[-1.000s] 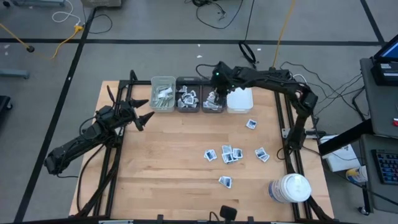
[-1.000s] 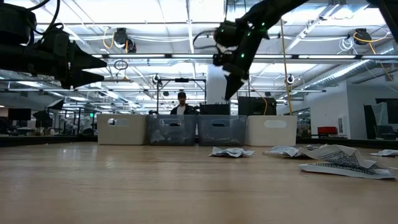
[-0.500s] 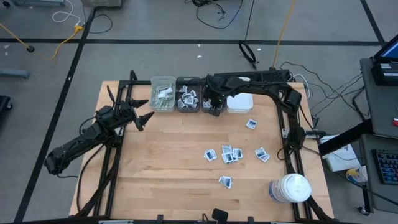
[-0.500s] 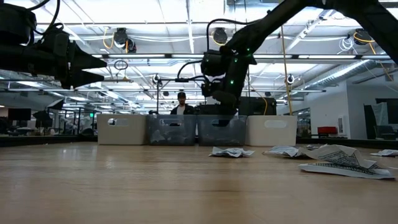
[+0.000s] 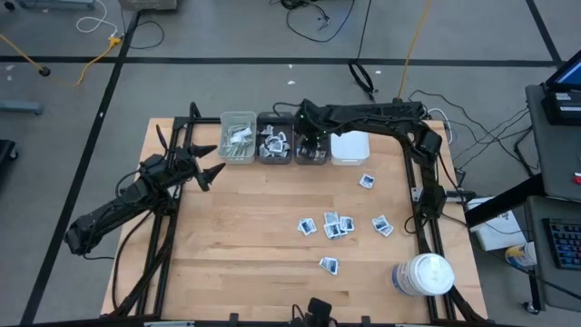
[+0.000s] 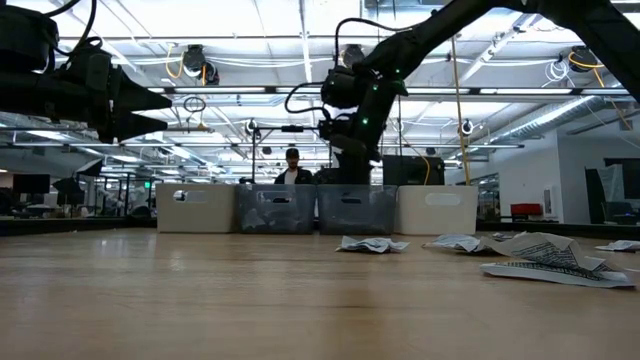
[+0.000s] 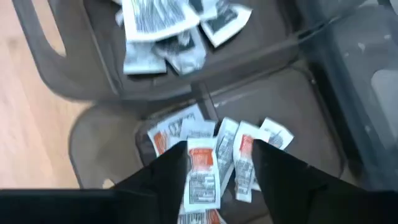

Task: Pick & Place First Aid Supplies
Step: Put the ointment pack into the right black bin

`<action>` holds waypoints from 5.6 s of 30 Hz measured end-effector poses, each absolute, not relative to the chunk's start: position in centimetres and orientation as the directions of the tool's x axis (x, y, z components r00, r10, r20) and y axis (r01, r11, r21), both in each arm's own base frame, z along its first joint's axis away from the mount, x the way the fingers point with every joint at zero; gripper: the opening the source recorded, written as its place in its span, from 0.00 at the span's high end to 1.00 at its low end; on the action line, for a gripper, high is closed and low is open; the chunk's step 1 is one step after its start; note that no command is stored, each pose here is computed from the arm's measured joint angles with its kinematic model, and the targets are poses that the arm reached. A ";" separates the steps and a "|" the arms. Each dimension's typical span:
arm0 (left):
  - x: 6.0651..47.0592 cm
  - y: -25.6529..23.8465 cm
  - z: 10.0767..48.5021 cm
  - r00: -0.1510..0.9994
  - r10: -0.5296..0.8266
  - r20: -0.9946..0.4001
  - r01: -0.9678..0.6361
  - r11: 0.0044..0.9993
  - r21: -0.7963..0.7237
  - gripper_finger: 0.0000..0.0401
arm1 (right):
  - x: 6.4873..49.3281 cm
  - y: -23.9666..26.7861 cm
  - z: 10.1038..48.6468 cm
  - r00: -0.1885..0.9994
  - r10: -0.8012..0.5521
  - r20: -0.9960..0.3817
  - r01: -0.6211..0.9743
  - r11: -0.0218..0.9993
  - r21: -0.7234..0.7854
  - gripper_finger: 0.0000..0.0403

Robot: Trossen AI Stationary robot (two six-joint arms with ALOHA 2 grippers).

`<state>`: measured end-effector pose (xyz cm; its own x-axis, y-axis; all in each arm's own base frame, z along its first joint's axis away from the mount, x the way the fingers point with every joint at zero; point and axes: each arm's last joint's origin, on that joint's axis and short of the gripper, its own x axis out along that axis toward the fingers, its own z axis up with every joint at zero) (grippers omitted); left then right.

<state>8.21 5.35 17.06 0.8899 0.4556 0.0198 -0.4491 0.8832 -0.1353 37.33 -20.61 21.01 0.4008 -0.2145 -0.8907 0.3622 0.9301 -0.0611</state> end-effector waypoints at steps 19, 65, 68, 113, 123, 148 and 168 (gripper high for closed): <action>8.2 5.3 17.1 0.890 0.456 0.020 -0.449 0.883 -0.135 0.02 | 37.5 -19.3 23.4 0.475 -0.100 -0.874 0.601 0.763 0.239 0.46; 8.2 5.3 17.1 0.890 0.456 0.020 -0.449 0.883 -0.135 0.02 | 35.7 15.2 23.9 0.253 0.163 -0.954 0.333 0.911 0.244 0.47; 8.2 5.3 17.1 0.890 0.456 0.020 -0.449 0.883 -0.135 0.02 | 35.2 15.6 22.5 0.240 0.164 -0.957 0.333 0.912 0.240 0.47; 8.2 5.3 17.1 0.890 0.456 0.020 -0.449 0.883 -0.135 0.02 | 32.8 19.4 14.0 0.310 0.085 -0.947 -0.374 0.927 -0.040 0.78; 8.2 5.3 17.1 0.890 0.456 0.021 -0.449 0.883 -0.135 0.02 | 33.0 19.3 14.0 0.328 0.078 -0.941 -0.437 0.896 -0.078 1.00; 8.2 5.3 17.1 0.890 0.456 0.021 -0.449 0.883 -0.135 0.02 | 31.5 20.2 17.7 0.231 0.298 -0.926 -0.413 0.892 0.184 0.62; 8.2 5.3 17.1 0.890 0.456 0.020 -0.449 0.883 -0.135 0.02 | 29.6 21.5 16.7 0.311 0.093 -0.946 0.205 0.965 0.162 0.58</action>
